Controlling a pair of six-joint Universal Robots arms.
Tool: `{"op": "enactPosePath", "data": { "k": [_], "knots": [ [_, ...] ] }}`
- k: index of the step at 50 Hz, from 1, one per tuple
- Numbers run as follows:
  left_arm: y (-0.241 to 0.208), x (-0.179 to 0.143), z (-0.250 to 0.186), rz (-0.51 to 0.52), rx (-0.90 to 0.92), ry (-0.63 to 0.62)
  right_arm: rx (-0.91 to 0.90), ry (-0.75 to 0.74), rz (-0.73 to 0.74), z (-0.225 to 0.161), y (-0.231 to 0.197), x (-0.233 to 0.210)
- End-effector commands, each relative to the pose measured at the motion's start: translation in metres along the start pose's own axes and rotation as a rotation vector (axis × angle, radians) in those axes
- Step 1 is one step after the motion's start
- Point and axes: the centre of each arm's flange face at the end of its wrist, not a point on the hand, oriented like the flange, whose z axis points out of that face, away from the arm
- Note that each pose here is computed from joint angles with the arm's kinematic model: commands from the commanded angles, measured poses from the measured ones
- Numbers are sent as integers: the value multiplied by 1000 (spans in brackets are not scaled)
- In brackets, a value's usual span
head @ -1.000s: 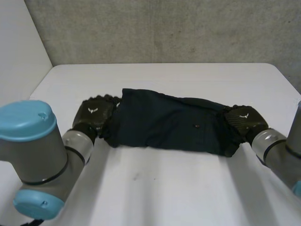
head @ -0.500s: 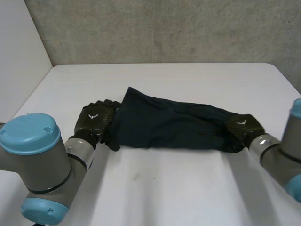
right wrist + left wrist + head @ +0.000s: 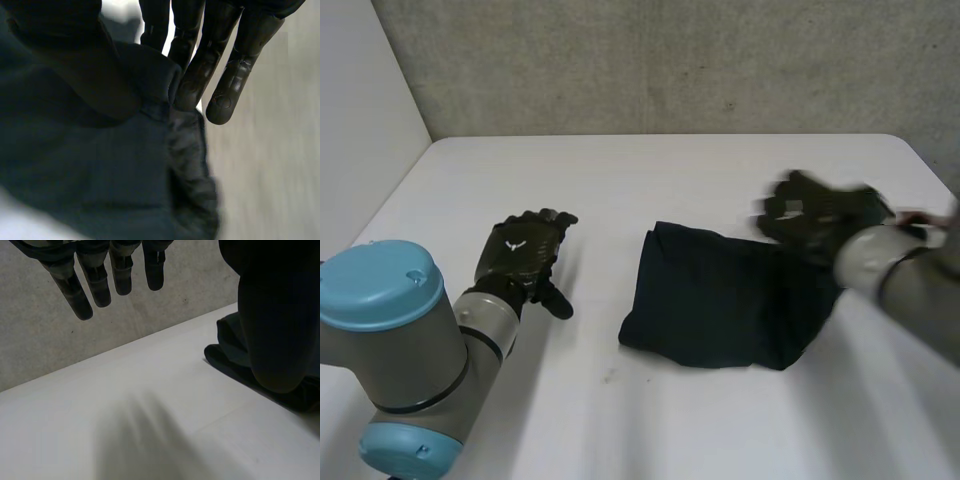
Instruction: Fold the shorts.
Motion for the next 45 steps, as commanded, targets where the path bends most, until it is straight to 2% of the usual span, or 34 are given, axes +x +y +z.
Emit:
{"op": "enactPosePath", "data": {
  "k": [1,7,11,12,15,16,19,21,26,35,39,45],
  "knots": [
    [-9,-1,3,-3,24,-5,352,-286,-8,14,-73,-80],
    [-39,-3,11,-14,115,-9,327,-372,170,23,-69,-98],
    [-61,-3,18,-17,186,-10,295,-363,433,28,-69,-82],
    [-66,-3,20,-17,201,-9,276,-322,581,30,-64,-62],
    [-88,0,25,-21,267,1,240,-213,775,33,-47,-27],
    [-92,1,27,-22,277,3,217,-123,897,31,-32,-3],
    [-98,13,32,-22,281,35,184,-7,1056,29,-12,22],
    [-87,36,36,-15,239,94,171,46,1150,29,-2,31],
    [-51,71,39,13,96,180,89,53,1153,35,14,17],
    [30,87,49,71,-168,203,-190,-12,916,57,61,-44],
    [42,83,48,91,-238,172,-262,-3,861,61,71,-55],
    [33,78,44,154,-241,137,-235,20,832,59,63,-45]
  ]
}}
